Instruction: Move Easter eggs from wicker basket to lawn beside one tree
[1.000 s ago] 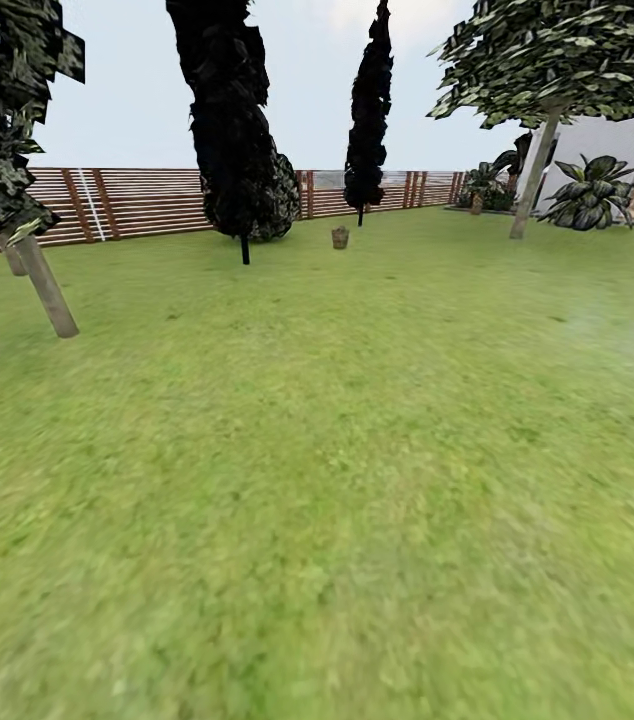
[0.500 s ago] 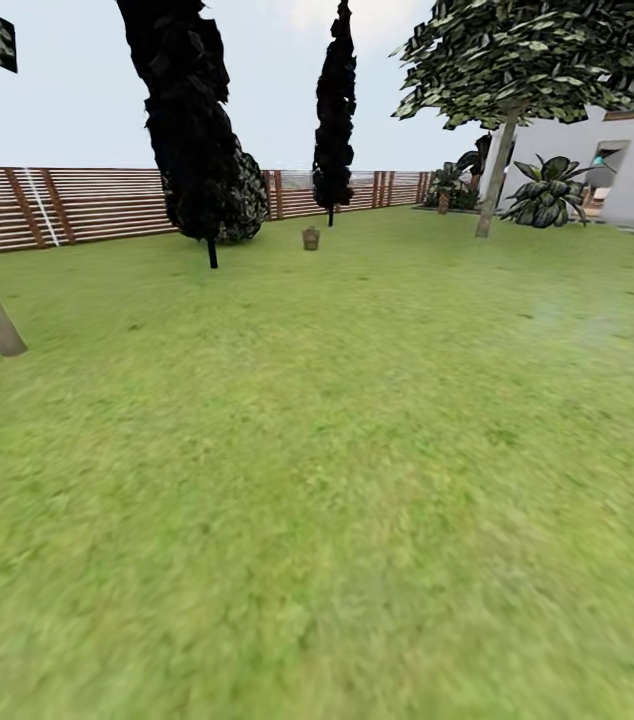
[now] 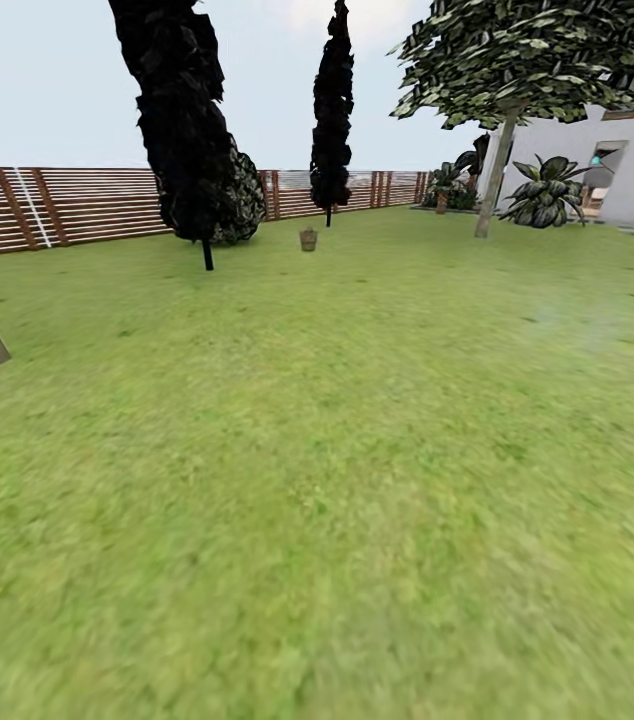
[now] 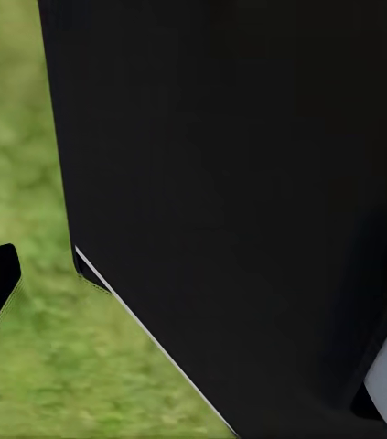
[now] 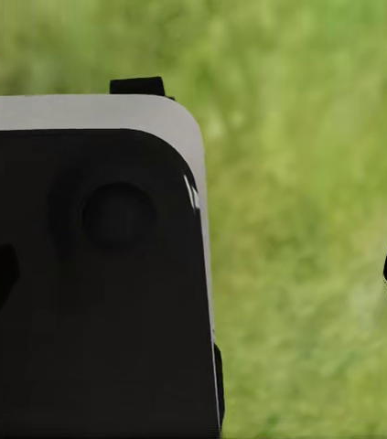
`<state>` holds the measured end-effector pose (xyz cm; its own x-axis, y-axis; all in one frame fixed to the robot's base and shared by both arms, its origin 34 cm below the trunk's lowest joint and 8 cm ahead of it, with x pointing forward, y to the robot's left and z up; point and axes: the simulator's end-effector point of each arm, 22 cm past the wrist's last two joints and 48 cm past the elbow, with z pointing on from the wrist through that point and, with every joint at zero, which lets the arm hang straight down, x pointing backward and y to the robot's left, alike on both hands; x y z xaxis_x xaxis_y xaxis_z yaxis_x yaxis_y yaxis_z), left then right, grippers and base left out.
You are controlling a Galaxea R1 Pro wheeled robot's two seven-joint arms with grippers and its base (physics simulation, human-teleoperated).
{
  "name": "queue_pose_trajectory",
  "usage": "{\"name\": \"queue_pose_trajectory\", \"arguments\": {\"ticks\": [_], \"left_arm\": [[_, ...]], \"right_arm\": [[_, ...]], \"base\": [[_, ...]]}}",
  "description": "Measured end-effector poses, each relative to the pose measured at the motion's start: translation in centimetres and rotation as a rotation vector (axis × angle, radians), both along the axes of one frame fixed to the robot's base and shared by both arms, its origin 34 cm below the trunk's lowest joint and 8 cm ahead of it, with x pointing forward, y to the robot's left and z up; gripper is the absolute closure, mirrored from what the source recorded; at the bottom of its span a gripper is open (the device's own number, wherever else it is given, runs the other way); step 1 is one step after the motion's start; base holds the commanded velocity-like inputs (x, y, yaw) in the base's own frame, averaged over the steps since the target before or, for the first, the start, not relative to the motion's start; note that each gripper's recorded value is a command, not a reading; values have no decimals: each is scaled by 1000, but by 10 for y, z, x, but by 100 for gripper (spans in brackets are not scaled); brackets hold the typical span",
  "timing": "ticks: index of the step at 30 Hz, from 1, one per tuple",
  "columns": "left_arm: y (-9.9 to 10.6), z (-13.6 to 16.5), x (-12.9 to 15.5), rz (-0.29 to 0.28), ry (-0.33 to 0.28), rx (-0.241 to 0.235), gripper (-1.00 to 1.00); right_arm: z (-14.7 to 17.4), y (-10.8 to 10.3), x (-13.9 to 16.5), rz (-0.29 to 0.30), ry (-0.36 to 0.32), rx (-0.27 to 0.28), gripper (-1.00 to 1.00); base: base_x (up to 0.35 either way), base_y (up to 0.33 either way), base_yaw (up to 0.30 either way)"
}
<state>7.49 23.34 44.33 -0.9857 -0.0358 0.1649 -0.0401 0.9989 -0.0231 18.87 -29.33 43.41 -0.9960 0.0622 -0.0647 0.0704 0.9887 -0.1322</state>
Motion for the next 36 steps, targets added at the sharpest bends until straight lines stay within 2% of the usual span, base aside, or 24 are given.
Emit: {"name": "queue_pose_trajectory", "arguments": {"ticks": [36], "left_arm": [[1,0,-1,-3,3,1,-100]], "right_arm": [[0,3,0,3,0,4,-100]], "base": [[341,0,0]]}}
